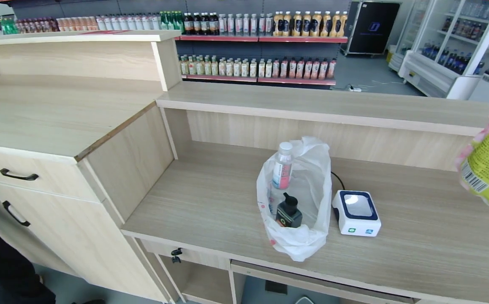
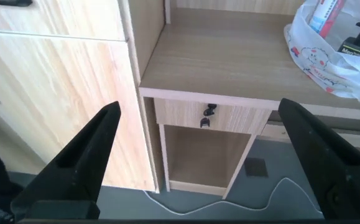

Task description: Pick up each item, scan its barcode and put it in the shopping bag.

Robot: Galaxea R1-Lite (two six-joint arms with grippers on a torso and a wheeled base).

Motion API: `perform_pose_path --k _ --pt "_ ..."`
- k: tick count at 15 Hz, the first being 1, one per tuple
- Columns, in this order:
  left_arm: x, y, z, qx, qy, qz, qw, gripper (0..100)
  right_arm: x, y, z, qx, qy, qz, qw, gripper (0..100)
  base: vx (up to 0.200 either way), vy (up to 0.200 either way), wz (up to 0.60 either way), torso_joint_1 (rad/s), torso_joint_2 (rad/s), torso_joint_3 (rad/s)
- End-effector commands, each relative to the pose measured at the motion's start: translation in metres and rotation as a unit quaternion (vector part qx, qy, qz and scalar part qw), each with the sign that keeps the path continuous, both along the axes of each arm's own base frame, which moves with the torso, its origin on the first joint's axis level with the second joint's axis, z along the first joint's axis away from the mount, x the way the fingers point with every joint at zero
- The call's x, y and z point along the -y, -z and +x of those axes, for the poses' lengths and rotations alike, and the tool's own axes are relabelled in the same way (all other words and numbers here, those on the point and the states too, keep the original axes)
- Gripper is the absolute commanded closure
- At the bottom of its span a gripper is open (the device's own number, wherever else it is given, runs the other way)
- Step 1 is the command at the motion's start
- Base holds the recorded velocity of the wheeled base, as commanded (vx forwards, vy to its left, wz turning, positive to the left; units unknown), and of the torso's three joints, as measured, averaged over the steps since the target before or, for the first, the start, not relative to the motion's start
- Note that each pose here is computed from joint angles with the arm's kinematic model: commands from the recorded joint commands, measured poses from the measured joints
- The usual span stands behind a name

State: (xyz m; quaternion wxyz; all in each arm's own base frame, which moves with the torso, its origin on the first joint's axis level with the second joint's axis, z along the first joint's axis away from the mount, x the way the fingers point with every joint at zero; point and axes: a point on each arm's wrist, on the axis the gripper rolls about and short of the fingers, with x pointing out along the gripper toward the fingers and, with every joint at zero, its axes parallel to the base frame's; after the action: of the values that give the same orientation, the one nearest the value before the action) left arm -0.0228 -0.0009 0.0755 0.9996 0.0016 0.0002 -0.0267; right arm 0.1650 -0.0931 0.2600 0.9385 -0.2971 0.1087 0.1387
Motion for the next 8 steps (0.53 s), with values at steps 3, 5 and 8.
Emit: perform_pose_path --k 3,5,8 --pt "0.0 0.0 0.0 -0.001 0.0 0.0 1.0 0 0.012 0.025 0.041 -0.026 -0.046 -0.019 0.998 100 0.0 0.0 0.0 0.0 0.0 0.0" --pt "0.0 0.0 0.0 -0.001 0.0 0.0 1.0 0 0.009 0.036 0.067 -0.021 -0.093 -0.026 0.995 100 0.0 0.0 0.0 0.0 0.0 0.0" --pt "0.0 0.0 0.0 -0.001 0.0 0.0 1.0 0 -0.005 0.05 0.087 -0.025 -0.147 -0.028 0.988 100 0.0 0.0 0.0 0.0 0.0 0.0"
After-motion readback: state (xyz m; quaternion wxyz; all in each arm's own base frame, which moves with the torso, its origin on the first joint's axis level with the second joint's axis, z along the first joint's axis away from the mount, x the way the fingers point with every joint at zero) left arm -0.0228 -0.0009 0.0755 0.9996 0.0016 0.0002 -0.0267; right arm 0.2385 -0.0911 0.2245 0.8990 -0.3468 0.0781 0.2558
